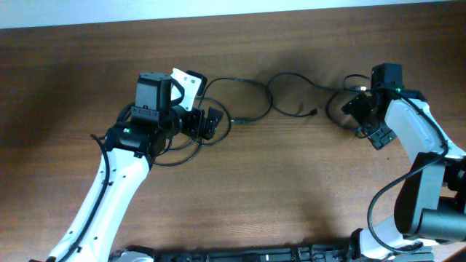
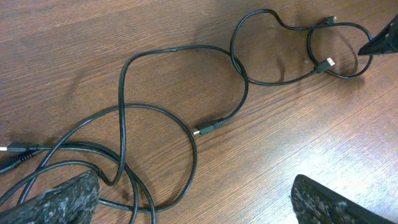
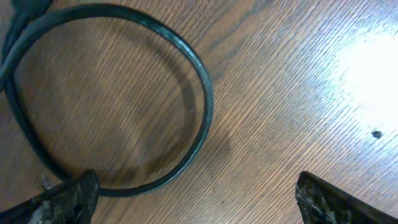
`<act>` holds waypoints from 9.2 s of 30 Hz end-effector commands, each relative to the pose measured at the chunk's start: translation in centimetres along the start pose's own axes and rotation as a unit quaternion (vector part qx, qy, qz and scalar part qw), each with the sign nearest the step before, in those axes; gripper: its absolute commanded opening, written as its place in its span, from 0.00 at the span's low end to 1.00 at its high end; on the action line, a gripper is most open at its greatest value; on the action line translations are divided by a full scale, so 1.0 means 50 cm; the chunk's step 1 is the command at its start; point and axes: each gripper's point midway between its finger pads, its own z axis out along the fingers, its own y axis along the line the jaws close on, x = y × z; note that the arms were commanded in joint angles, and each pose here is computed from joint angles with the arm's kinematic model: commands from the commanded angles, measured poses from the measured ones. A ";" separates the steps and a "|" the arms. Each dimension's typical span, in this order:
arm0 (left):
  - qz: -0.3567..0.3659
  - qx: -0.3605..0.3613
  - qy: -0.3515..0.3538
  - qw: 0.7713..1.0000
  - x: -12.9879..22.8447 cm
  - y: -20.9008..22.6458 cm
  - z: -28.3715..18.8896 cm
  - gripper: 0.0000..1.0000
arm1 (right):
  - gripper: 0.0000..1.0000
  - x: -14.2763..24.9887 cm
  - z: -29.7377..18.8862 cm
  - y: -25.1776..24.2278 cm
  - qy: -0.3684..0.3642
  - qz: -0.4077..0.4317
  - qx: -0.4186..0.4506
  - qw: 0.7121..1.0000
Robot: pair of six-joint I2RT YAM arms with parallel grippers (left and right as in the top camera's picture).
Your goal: Untangle cables
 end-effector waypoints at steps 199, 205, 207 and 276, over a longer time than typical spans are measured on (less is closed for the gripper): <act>-0.046 -0.146 0.084 0.985 0.116 0.239 -0.096 0.99 | 0.75 0.610 -0.081 0.549 0.148 -0.207 -0.178 0.951; -0.046 -0.146 0.084 0.985 0.116 0.239 -0.096 0.99 | 0.04 0.615 -0.072 0.547 0.142 -0.221 -0.175 0.949; -0.046 -0.146 0.084 0.985 0.116 0.239 -0.096 0.99 | 0.04 0.603 -0.102 0.562 0.129 -0.267 -0.201 0.934; -0.046 -0.146 0.084 0.985 0.116 0.239 -0.096 0.99 | 0.04 -0.569 -0.358 -0.370 -0.205 0.142 0.049 0.967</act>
